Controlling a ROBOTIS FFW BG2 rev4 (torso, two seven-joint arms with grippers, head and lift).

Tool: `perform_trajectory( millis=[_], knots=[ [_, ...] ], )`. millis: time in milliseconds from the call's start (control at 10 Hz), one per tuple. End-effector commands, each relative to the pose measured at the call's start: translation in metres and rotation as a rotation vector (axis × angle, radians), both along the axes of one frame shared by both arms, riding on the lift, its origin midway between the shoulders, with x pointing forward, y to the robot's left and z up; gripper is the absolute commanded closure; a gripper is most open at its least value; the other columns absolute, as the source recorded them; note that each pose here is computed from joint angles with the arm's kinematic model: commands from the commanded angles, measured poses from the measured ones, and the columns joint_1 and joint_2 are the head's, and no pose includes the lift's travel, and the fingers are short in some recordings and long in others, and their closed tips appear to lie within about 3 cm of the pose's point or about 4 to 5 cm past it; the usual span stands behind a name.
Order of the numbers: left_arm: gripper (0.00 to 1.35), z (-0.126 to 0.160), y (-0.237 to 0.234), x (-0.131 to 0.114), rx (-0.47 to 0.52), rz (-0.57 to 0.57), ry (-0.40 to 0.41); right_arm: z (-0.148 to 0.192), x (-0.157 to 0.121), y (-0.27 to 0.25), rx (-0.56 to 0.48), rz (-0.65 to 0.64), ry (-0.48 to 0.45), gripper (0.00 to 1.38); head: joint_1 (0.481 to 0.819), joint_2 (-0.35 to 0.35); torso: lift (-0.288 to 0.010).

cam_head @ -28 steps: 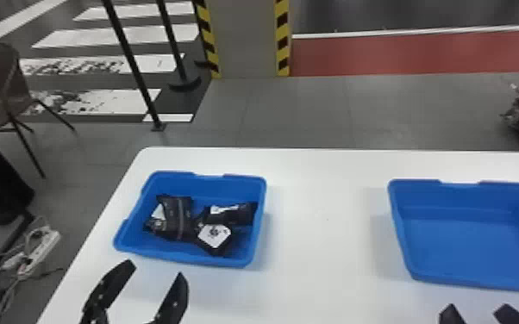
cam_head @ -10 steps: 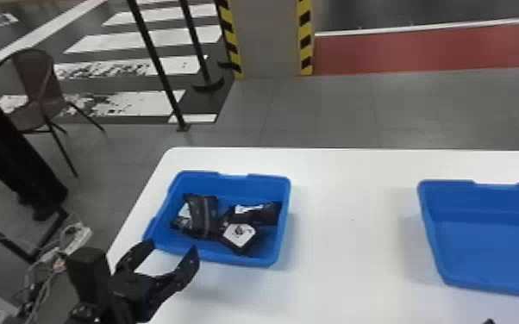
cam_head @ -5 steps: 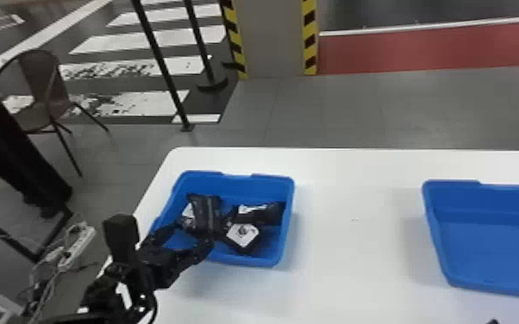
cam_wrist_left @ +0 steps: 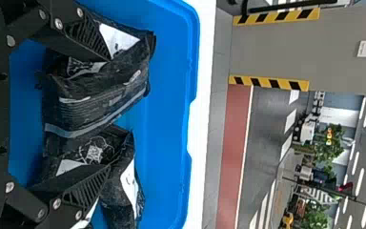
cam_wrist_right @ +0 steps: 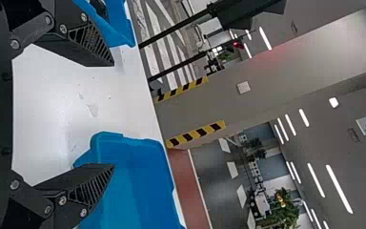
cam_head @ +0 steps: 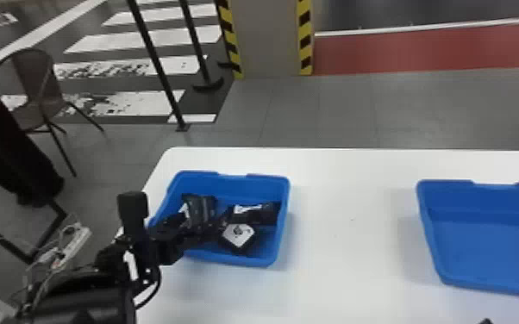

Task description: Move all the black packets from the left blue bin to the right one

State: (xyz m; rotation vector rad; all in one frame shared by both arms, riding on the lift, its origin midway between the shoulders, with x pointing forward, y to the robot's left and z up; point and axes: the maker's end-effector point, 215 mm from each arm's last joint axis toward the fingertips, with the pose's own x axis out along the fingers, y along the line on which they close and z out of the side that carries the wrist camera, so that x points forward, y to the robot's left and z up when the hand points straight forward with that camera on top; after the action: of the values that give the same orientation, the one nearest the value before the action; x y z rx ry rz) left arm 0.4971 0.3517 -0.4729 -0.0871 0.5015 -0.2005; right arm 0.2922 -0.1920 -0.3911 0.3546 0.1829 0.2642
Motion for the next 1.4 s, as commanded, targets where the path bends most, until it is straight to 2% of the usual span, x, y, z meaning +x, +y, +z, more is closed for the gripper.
perform_trajectory(
  millis=[0, 100, 300, 400, 600, 700, 900, 1000, 1100, 1300],
  knots=[
    [0.53, -0.01, 0.002, 0.008, -0.019, -0.016, 0.045, 0.0, 0.001, 0.002, 0.006, 0.001, -0.001, 0.29, 0.695, 0.23, -0.11],
    [0.83, -0.015, 0.003, 0.006, -0.03, -0.011, 0.071, -0.003, 0.001, 0.002, 0.01, 0.0, 0.004, 0.29, 0.695, 0.226, -0.11],
    [0.82, -0.019, 0.005, 0.003, -0.021, -0.015, 0.092, -0.005, -0.001, 0.003, 0.015, 0.001, 0.009, 0.29, 0.695, 0.231, -0.11],
    [1.28, -0.023, 0.006, 0.0, -0.014, -0.018, 0.114, -0.004, 0.0, 0.003, 0.016, 0.0, 0.006, 0.29, 0.695, 0.232, -0.11],
    [1.2, -0.011, 0.009, 0.002, -0.037, -0.01, 0.042, -0.003, 0.001, 0.004, 0.018, 0.001, 0.004, 0.29, 0.695, 0.24, -0.11],
    [1.2, 0.003, -0.001, -0.001, -0.066, -0.042, -0.005, 0.004, 0.003, 0.007, 0.026, 0.006, -0.009, 0.29, 0.695, 0.244, -0.11],
    [1.2, 0.06, -0.036, -0.035, -0.112, -0.12, -0.071, 0.016, 0.011, 0.015, 0.056, 0.022, -0.04, 0.29, 0.695, 0.228, -0.11],
    [1.2, 0.074, -0.064, -0.052, -0.167, -0.185, -0.08, 0.021, 0.014, 0.023, 0.08, 0.044, -0.057, 0.29, 0.695, 0.222, -0.11],
    [1.2, 0.079, -0.097, -0.065, -0.253, -0.268, -0.087, 0.025, 0.02, 0.034, 0.103, 0.079, -0.065, 0.29, 0.695, 0.204, -0.11],
    [1.2, 0.079, -0.154, -0.083, -0.361, -0.406, -0.064, 0.029, 0.033, 0.066, 0.151, 0.205, -0.058, 0.29, 0.695, 0.142, -0.11]
  ],
)
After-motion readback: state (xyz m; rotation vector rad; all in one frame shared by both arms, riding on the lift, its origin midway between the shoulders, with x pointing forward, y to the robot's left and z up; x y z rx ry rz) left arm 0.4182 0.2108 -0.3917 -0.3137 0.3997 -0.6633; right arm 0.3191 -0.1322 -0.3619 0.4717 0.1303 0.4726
